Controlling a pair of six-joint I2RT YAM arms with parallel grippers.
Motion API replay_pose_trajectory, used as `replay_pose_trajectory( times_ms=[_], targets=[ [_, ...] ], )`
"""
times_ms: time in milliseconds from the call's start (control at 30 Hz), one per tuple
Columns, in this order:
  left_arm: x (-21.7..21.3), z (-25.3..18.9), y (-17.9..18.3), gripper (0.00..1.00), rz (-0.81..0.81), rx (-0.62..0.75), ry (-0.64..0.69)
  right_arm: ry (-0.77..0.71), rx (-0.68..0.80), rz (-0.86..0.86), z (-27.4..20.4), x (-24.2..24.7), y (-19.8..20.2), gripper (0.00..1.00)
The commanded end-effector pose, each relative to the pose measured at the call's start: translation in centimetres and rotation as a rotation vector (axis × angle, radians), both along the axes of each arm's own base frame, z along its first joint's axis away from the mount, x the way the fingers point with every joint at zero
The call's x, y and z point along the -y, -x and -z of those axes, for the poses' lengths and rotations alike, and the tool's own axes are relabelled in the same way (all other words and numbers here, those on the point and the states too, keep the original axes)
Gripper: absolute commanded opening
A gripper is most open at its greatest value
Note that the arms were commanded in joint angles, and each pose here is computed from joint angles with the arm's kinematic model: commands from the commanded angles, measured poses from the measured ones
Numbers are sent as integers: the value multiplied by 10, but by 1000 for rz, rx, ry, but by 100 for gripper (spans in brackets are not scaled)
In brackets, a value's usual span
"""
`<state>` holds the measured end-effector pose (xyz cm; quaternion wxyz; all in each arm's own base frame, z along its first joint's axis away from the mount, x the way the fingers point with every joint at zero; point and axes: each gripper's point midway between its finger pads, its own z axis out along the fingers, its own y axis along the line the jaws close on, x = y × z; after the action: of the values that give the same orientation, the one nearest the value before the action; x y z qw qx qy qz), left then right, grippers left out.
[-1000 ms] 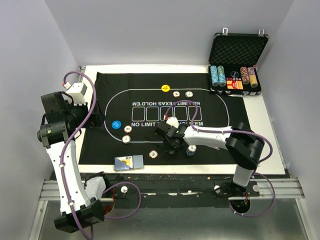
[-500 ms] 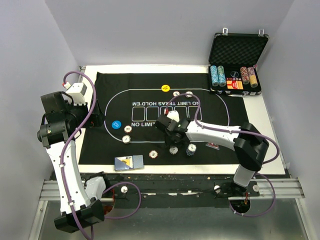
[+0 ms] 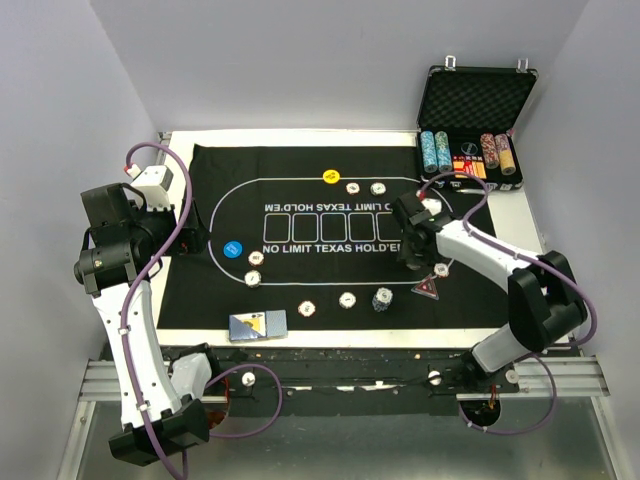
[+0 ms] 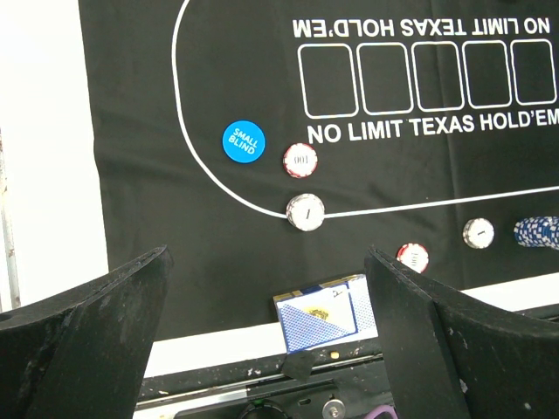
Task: Distribute texas hold em gaming equipment
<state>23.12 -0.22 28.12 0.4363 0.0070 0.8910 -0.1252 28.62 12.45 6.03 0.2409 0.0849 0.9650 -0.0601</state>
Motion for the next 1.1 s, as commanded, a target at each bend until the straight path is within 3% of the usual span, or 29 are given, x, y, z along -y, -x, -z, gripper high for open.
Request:
replay_pose_trajectory(
  times_ms=[0, 300, 700, 833, 1067],
  targets=[
    [0, -4, -1, 99, 2, 16, 1, 18, 12, 35, 7, 29, -2, 36],
    [-2, -7, 0, 99, -4, 18, -7, -40, -27, 21, 31, 19, -7, 36],
    [0, -10, -3, 99, 4, 22, 5, -43, -64, 97, 43, 31, 22, 37],
    [0, -12, -2, 99, 2, 29, 4, -31, -80, 103, 43, 33, 24, 48],
    [-1, -12, -1, 99, 3, 27, -4, -11, -81, 136, 42, 39, 29, 76]
  ],
)
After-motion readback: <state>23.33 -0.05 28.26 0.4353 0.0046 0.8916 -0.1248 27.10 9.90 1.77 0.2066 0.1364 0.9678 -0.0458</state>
